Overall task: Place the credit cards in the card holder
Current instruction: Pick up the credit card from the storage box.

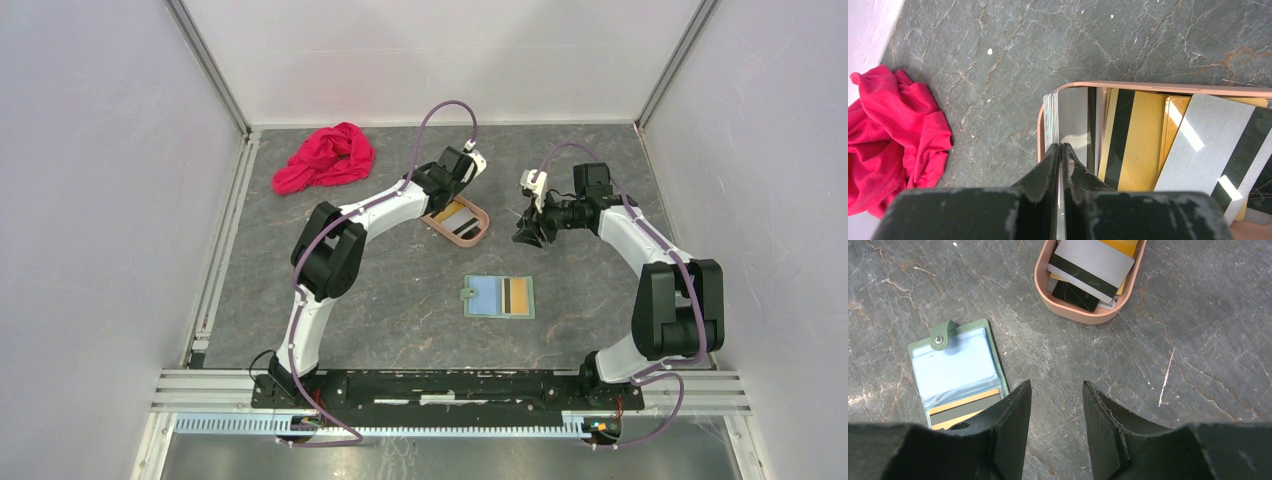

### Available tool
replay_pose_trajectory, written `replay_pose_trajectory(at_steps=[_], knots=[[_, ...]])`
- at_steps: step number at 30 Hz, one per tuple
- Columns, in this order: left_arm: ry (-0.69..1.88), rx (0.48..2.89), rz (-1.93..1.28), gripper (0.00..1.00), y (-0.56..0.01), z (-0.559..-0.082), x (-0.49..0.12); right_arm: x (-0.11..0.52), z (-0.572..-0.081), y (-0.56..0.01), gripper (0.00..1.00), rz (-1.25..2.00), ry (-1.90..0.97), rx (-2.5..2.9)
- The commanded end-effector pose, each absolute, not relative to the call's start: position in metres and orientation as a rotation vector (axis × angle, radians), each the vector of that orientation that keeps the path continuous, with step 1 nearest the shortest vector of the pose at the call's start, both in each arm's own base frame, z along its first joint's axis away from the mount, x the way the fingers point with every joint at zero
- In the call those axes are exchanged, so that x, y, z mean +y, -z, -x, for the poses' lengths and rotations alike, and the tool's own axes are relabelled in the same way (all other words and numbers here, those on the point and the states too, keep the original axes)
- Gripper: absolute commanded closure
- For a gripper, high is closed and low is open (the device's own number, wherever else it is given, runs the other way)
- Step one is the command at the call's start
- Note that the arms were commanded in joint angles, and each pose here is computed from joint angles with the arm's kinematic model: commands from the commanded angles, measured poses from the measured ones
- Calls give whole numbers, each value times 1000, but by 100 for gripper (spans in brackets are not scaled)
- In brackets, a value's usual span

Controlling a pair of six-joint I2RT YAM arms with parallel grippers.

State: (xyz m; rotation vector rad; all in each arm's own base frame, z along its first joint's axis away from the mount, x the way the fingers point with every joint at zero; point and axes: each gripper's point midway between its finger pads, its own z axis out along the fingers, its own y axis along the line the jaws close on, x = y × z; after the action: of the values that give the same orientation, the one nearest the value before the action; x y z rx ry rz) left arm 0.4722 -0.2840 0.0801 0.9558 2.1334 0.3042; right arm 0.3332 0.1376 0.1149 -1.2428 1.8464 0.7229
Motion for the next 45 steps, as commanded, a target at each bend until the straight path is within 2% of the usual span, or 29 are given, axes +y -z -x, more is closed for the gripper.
replay_pose_trajectory(at_steps=[1,34,45], knots=[[-272,2067,-933,98,-110,-477,-288,140,-338,-124,51,1251,-728,1802],[-79,2050,-995,98,-118,-464,-298,138,-338,-124,52,1256,-725,1801],[-18,2008,-957,98,-140,-458,-300,138,-338,-124,52,1255,-726,1802]])
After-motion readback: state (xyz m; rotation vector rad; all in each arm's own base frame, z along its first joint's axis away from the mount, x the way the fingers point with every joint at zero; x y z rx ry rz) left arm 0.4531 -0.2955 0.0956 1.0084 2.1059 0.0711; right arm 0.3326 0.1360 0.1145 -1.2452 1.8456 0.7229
